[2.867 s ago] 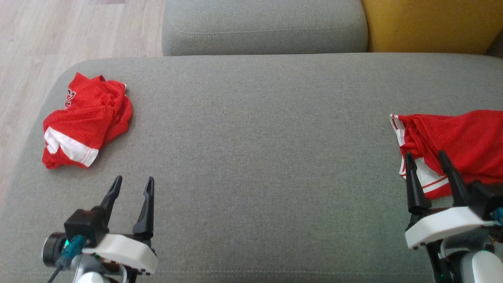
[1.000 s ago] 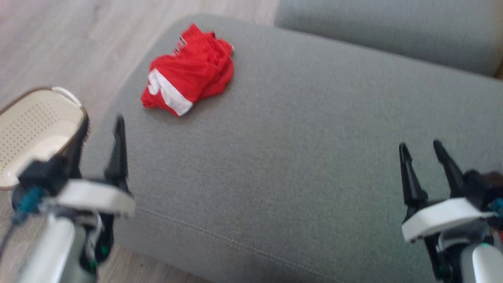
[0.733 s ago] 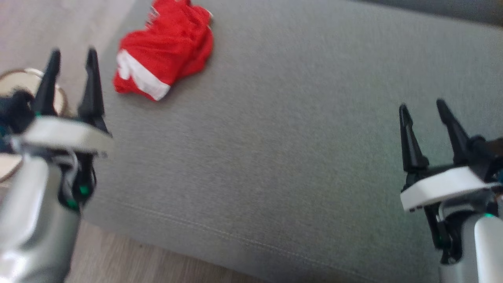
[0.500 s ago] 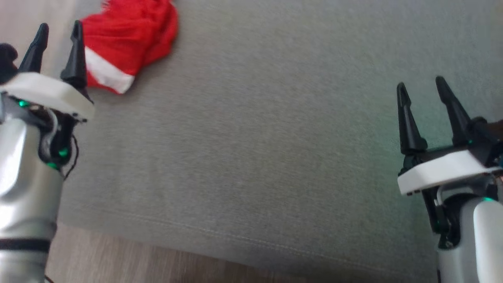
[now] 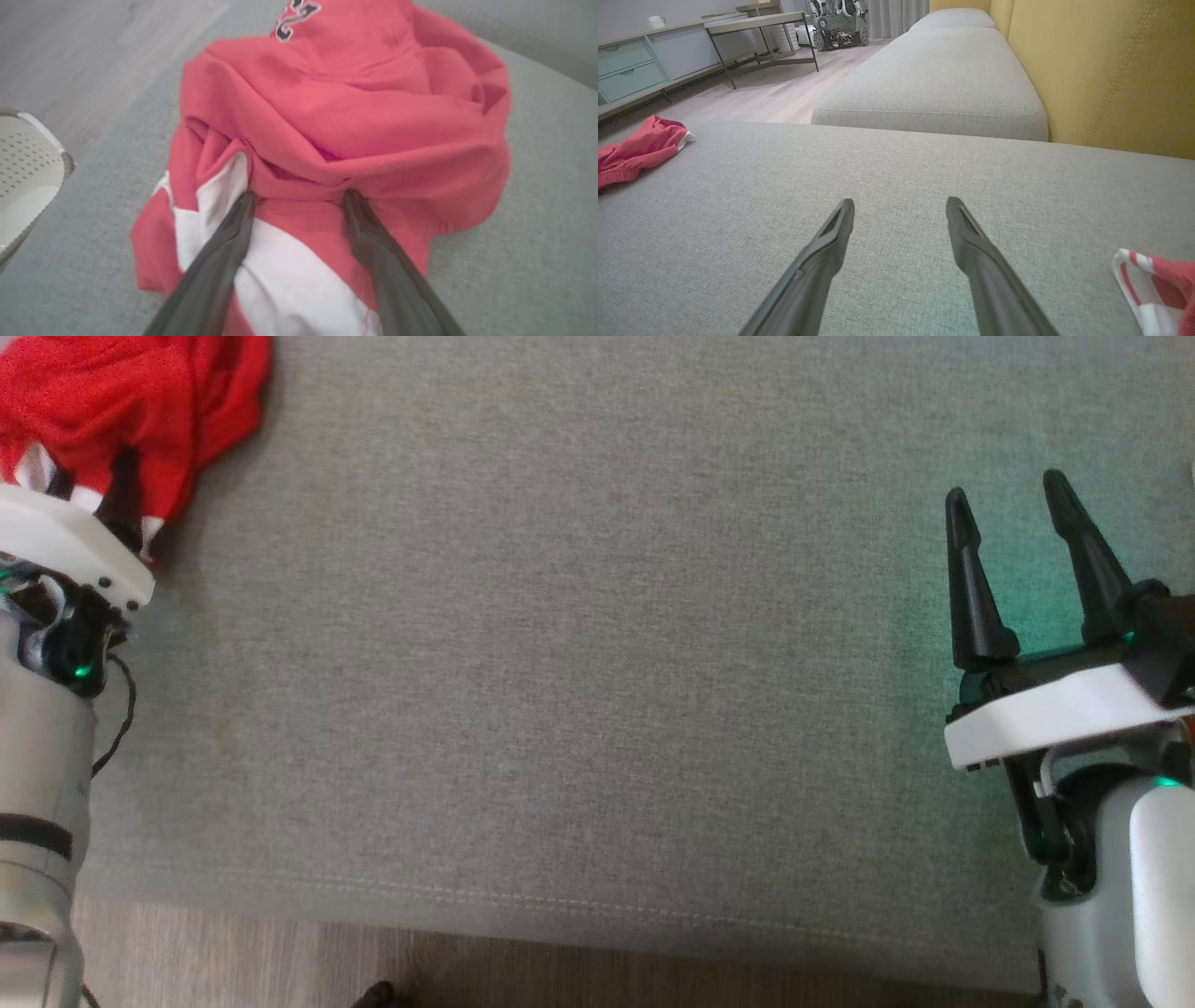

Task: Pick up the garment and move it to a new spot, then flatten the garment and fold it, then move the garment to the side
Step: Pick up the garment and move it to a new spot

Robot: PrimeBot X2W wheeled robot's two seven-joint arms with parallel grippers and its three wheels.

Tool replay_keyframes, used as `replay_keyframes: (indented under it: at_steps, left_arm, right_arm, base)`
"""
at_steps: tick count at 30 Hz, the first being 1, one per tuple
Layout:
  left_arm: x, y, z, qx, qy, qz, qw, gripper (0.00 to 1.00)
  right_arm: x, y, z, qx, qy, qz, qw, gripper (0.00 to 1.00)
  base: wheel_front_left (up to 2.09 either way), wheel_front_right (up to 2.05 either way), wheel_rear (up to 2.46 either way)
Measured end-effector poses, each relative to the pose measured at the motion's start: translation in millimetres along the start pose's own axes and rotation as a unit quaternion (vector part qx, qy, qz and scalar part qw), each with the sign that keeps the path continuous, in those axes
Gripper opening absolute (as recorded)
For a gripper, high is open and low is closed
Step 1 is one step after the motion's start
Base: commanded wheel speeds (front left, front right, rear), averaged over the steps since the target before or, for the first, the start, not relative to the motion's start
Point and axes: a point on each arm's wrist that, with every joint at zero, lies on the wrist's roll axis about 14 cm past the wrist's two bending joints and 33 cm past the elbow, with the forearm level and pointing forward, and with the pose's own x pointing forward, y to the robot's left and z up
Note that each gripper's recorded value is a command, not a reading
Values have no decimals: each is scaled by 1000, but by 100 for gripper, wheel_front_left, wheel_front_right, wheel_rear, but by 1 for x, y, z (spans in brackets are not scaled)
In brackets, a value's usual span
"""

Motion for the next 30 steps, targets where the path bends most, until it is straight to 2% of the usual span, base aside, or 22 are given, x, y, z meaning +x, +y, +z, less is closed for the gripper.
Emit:
replay_keyframes:
  at_steps: [4, 6, 11, 15, 21, 25, 30]
  left_arm:
    - [9, -1, -20, 1, 44, 1, 999, 100]
    - [13, -2, -19, 2, 50, 0, 999, 0]
    - [12, -5, -8, 18, 19, -7, 1000, 0]
    - [1, -3, 23, 13, -53, -10, 998, 0]
    - [-32, 6, 75, 24, -151, -15, 988, 0]
    - [-59, 15, 90, 27, -185, -19, 982, 0]
    - [-101, 7, 111, 40, -249, -32, 967, 0]
  right_arm:
    - [3, -4, -4, 0, 6, -4, 1000, 100]
    - [3, -6, -7, 1, 9, -6, 1000, 100]
    - [3, -7, -6, 1, 10, -8, 1000, 100]
    - [0, -5, 7, -3, -6, -8, 1000, 100]
    - [-13, -2, 36, -5, -46, -9, 999, 100]
    - [-31, -3, 51, -5, -65, -16, 998, 100]
    - [-62, -8, 58, 2, -75, -31, 997, 100]
  base:
    - [0, 0, 0]
    - [0, 0, 0]
    - [0, 0, 0]
    - [0, 0, 0]
    - [0, 0, 0]
    - [0, 0, 0]
    - [0, 0, 0]
